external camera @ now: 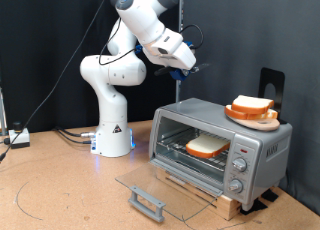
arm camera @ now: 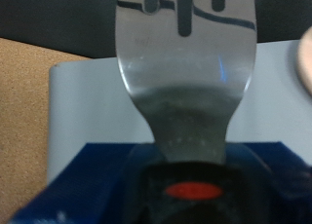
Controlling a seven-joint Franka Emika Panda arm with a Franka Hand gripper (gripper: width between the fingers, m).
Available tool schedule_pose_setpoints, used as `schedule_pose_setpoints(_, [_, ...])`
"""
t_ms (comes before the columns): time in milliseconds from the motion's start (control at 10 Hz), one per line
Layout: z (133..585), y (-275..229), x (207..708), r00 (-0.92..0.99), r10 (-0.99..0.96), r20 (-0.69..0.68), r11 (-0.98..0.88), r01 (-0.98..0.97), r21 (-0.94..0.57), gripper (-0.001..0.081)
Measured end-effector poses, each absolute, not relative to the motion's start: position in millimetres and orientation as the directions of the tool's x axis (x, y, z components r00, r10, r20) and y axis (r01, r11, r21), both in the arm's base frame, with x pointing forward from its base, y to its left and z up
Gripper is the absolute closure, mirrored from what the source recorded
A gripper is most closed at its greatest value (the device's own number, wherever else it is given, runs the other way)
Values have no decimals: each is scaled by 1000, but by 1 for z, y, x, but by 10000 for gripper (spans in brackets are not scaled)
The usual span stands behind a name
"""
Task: Make a piece of toast with the oven
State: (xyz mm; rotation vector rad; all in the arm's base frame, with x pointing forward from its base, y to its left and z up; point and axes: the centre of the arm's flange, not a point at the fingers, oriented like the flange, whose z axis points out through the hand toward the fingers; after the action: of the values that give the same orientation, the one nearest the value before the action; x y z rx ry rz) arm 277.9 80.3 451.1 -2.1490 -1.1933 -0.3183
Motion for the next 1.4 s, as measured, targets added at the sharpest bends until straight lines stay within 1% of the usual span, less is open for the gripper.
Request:
schedule_pose_setpoints(300, [420, 106, 259, 601, 640, 479, -439, 798, -413, 395])
schedule_pose_setpoints(700, [395, 147, 267, 614, 597, 515, -510, 787, -348, 395])
schedule_pose_setpoints(900, [386, 152, 271, 637, 589, 497, -536, 769, -350, 395])
schedule_pose_setpoints(1200, [373, 145, 277, 671, 575, 468, -561, 740, -371, 395])
schedule_pose_setpoints(1300, [372, 143, 279, 674, 569, 471, -561, 737, -377, 305])
schedule_pose_setpoints(1400, [373, 141, 282, 672, 563, 482, -558, 739, -379, 305])
